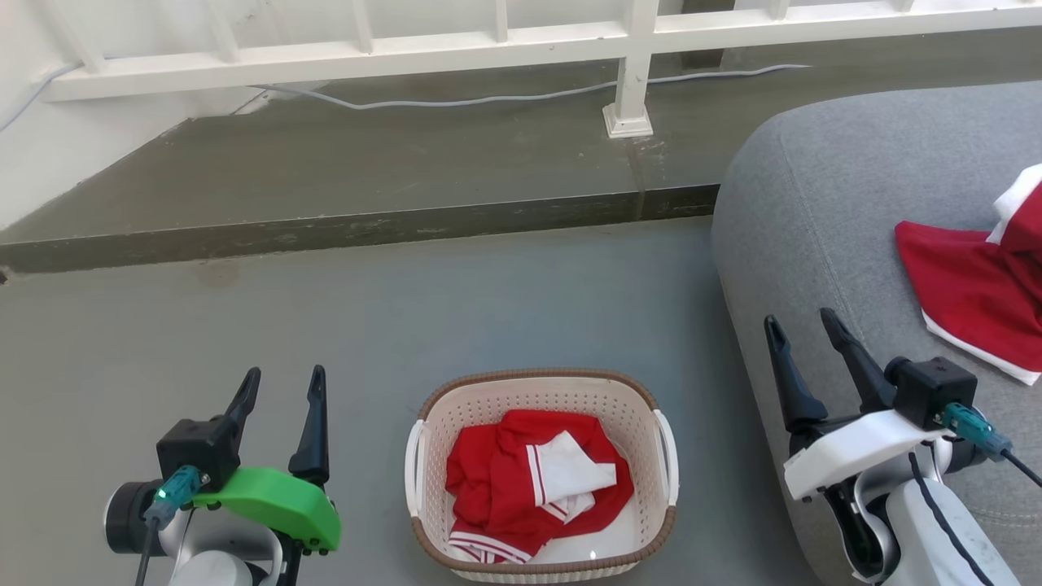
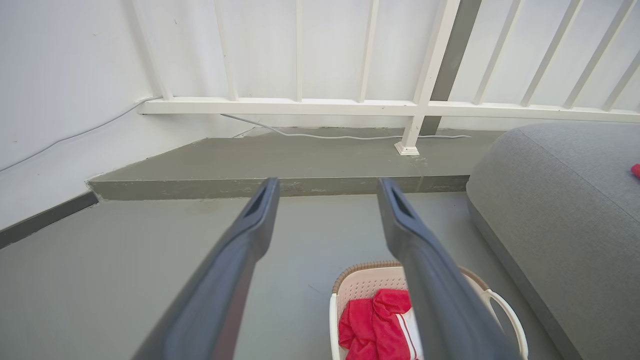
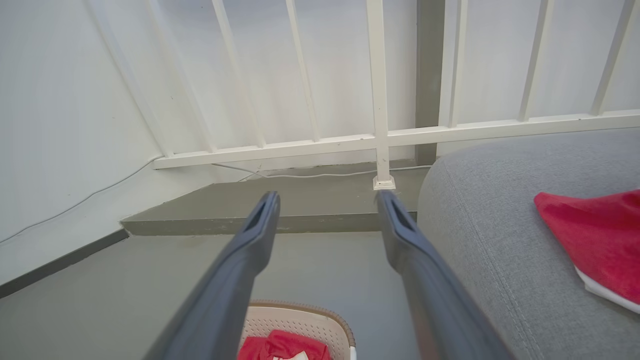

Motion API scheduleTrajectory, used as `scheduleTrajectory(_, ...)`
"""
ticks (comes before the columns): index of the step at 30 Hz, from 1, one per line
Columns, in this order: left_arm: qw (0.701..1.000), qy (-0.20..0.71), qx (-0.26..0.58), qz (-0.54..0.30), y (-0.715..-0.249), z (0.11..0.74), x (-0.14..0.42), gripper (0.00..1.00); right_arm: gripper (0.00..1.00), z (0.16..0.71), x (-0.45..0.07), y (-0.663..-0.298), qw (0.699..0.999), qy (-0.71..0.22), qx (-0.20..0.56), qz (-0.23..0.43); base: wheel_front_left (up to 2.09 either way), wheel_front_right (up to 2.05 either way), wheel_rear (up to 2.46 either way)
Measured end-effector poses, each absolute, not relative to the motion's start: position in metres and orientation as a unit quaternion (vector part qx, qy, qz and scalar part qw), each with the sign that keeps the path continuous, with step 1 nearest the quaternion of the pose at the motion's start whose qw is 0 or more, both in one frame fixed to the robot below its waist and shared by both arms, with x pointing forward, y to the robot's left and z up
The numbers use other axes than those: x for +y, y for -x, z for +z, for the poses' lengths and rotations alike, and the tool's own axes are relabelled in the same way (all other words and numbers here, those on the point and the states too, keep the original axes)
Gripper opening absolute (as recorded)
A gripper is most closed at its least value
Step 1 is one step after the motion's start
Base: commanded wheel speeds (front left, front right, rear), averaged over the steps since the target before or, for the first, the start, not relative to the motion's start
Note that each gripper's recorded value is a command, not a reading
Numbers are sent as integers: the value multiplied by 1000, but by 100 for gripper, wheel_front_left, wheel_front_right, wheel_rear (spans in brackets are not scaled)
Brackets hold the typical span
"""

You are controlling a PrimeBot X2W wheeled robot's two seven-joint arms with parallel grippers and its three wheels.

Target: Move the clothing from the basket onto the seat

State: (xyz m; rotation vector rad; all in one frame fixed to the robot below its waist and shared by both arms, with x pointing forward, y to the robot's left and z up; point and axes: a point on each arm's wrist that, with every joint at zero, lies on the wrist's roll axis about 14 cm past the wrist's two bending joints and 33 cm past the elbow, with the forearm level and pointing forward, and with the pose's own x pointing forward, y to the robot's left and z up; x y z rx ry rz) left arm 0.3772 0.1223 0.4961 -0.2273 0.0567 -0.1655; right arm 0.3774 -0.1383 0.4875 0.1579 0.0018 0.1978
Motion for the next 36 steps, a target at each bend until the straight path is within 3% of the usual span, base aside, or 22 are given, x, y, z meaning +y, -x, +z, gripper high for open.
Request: scheduleTrajectory(36, 989, 115, 30, -83, -373, 500, 111, 100, 100, 492, -145, -365, 994, -76, 8, 84, 0, 0, 0)
